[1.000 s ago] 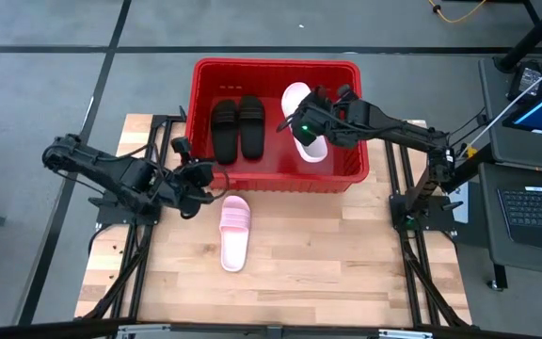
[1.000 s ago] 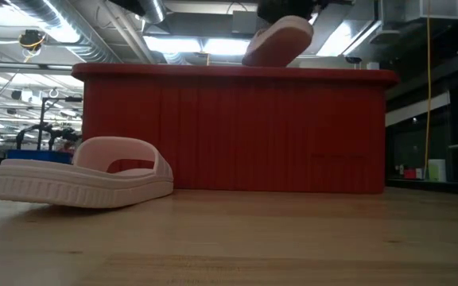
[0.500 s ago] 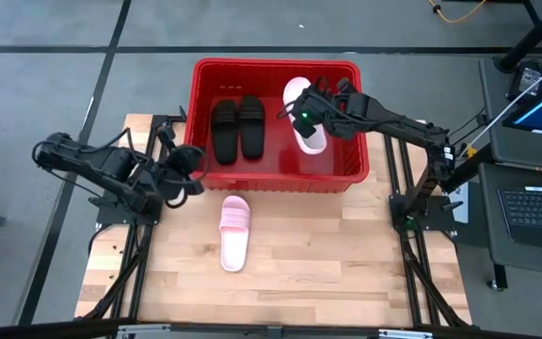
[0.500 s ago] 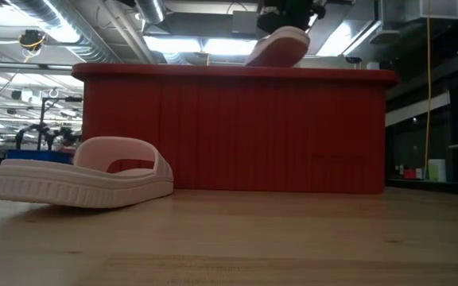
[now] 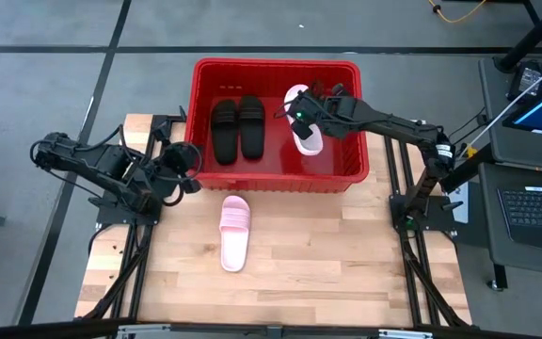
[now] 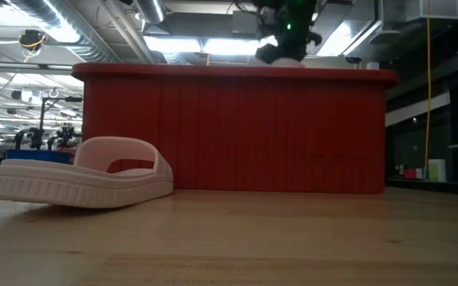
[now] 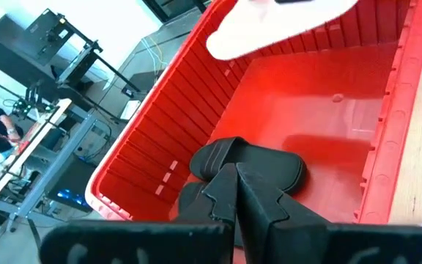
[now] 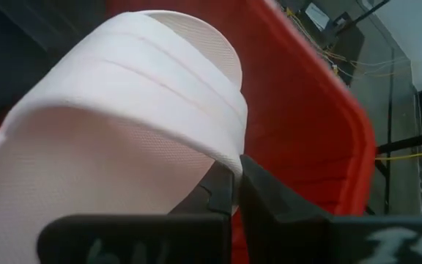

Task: Pick and place slides into bin
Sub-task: Put the bottom pink slipper into the red bin

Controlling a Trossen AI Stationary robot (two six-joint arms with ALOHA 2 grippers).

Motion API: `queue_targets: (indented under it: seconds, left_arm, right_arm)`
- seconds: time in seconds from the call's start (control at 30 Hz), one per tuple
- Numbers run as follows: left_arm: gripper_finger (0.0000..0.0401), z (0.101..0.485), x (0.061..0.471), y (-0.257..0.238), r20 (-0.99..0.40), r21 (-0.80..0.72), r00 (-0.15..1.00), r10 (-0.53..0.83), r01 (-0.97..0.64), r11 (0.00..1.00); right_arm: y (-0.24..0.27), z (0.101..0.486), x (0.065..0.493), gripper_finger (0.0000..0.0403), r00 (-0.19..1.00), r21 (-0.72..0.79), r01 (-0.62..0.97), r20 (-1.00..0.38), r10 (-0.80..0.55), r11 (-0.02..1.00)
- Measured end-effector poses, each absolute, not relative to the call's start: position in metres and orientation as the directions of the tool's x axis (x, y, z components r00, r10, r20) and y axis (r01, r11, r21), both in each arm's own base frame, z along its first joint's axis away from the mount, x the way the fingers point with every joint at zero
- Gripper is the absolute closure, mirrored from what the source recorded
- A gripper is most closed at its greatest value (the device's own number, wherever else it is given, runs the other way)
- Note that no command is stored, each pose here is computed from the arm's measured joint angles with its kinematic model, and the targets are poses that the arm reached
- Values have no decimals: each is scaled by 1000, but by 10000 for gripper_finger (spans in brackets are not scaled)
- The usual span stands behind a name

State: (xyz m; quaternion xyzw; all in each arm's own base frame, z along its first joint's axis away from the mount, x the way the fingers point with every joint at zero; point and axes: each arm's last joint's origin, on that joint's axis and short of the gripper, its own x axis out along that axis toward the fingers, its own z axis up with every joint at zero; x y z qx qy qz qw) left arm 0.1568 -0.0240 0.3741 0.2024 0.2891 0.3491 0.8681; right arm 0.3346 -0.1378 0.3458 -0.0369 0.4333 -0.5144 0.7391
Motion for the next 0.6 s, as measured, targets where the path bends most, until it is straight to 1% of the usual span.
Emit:
queue_targets:
  seconds: [0.13, 0.23, 0.6]
  left_arm:
    - [399, 374, 157, -24, -361, 554, 589, 723, -488, 674]
    - [400, 374, 157, -24, -360, 554, 589, 723, -489, 674]
    - [399, 374, 157, -24, -365, 552, 591, 719, -484, 679]
  right_arm:
    - [-143, 323, 337, 391, 84, -507, 727, -603, -793, 463]
    - [-148, 315, 337, 391, 79, -504, 736, -600, -796, 453]
    - [-152, 307, 337, 391, 78, -497, 747, -594, -800, 442]
